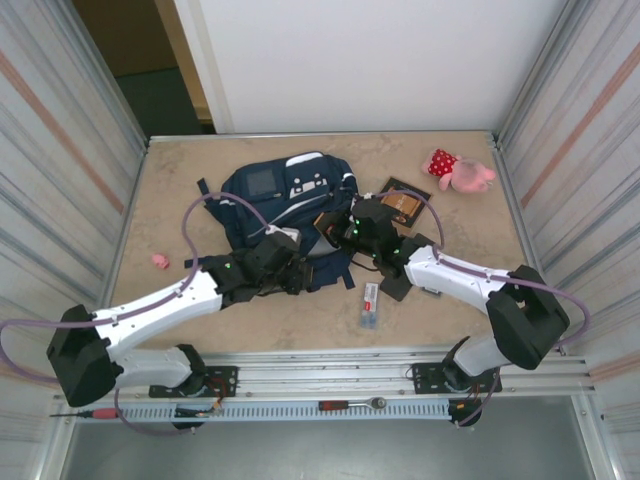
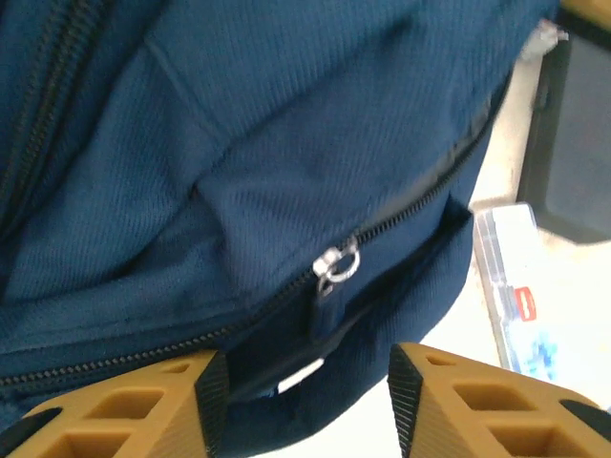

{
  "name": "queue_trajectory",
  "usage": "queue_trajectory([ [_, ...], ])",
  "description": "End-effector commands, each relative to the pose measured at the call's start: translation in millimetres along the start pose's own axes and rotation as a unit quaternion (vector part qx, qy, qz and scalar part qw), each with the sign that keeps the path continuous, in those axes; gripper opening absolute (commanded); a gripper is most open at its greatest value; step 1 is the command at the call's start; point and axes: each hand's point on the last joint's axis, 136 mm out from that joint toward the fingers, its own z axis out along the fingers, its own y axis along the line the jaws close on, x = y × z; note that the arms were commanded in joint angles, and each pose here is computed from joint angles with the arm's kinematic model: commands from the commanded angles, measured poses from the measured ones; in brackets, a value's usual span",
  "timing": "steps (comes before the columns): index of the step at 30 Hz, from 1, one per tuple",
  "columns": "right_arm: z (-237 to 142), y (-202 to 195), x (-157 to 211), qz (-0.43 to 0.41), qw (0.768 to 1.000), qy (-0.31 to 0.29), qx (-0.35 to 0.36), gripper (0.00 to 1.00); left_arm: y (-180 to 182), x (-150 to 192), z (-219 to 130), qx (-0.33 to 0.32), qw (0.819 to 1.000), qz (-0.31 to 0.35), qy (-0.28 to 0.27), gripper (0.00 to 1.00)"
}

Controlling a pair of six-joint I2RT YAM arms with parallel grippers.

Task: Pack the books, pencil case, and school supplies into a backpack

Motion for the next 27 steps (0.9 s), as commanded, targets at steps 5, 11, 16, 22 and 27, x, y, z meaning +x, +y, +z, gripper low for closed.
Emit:
queue_trajectory([
  [5,-2.9,50.2,-2.3,-0.021,0.998,-0.003,-0.066,0.0,7.5,-15.4,13.3,-0.03,0.998,-0.044,-0.033,0.43],
  [11,-1.9,55.6,1.8,-0.021,0.997,0.005,-0.069,0.0,4.5,-16.9,23.3,-0.027,0.998,-0.057,-0.03,0.43],
  [16,-1.3,56.1,3.2,-0.021,0.998,0.009,-0.065,0.0,4.3,-21.6,27.3,-0.025,0.995,-0.087,-0.038,0.31],
  [22,-1.4,45.4,1.3,-0.028,0.998,0.024,-0.046,0.0,11.6,-22.5,21.4,-0.011,0.993,-0.112,-0.04,0.06],
  [27,-4.3,31.0,-2.0,-0.03,0.999,0.035,-0.025,0.0,27.8,-14.7,8.3,-0.013,0.992,-0.123,-0.031,0.0],
])
